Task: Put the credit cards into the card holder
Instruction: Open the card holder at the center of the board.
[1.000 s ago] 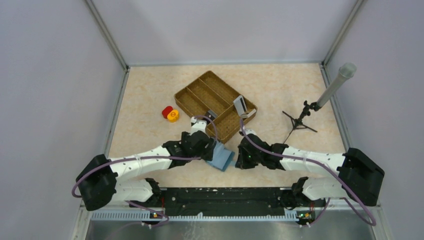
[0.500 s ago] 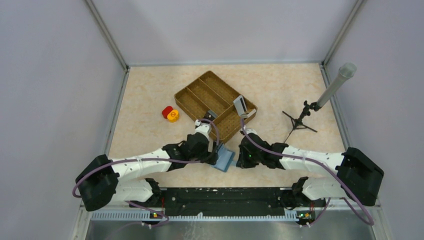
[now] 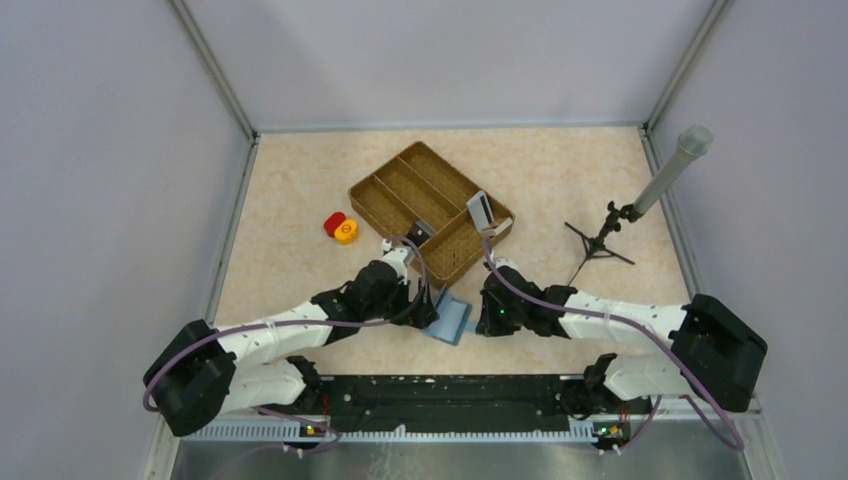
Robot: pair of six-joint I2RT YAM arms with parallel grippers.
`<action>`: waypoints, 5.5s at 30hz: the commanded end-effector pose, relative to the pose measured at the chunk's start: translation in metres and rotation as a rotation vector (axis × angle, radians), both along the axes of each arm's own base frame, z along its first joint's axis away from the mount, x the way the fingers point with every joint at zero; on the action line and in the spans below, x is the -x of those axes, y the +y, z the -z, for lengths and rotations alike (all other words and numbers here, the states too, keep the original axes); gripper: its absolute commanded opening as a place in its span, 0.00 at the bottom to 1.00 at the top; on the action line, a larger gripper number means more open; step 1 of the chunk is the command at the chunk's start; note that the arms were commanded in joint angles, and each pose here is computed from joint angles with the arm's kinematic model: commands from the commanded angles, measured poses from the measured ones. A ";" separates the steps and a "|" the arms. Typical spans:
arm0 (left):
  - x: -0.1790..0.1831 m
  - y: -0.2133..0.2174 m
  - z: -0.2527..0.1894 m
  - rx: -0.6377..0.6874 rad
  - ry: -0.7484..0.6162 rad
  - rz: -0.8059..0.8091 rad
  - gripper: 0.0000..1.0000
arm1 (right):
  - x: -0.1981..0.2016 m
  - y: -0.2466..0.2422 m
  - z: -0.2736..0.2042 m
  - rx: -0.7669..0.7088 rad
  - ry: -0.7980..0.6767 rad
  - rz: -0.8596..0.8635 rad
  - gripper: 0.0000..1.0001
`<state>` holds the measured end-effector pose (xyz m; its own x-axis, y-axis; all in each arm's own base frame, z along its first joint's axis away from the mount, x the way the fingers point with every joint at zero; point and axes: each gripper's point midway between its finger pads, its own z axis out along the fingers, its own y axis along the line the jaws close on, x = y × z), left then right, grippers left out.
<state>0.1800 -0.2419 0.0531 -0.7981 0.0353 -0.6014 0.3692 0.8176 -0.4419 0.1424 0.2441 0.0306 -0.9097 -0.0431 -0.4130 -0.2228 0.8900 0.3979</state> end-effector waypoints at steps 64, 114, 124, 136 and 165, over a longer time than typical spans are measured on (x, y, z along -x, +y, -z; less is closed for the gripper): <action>0.037 0.064 0.053 -0.040 0.239 -0.264 0.85 | -0.001 -0.015 -0.004 0.102 -0.011 0.002 0.00; 0.033 0.055 0.018 0.042 0.184 -0.262 0.99 | -0.014 0.128 -0.007 -0.271 -0.032 -0.259 0.22; 0.009 0.062 0.016 -0.029 0.098 -0.304 0.96 | -0.010 0.122 0.002 -0.256 -0.018 -0.252 0.24; -0.013 0.032 -0.009 0.045 0.030 -0.152 0.79 | -0.006 0.113 0.004 -0.242 -0.020 -0.252 0.24; -0.010 0.015 -0.018 0.120 0.018 -0.056 0.00 | -0.113 0.019 -0.128 0.005 -0.442 -0.163 0.78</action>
<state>0.1808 -0.2346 0.0580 -0.8357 0.0285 -0.5484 0.3730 0.7624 -0.5288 0.2079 0.2891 0.1184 -0.7511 -0.1440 -0.6443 -0.4923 0.7724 0.4012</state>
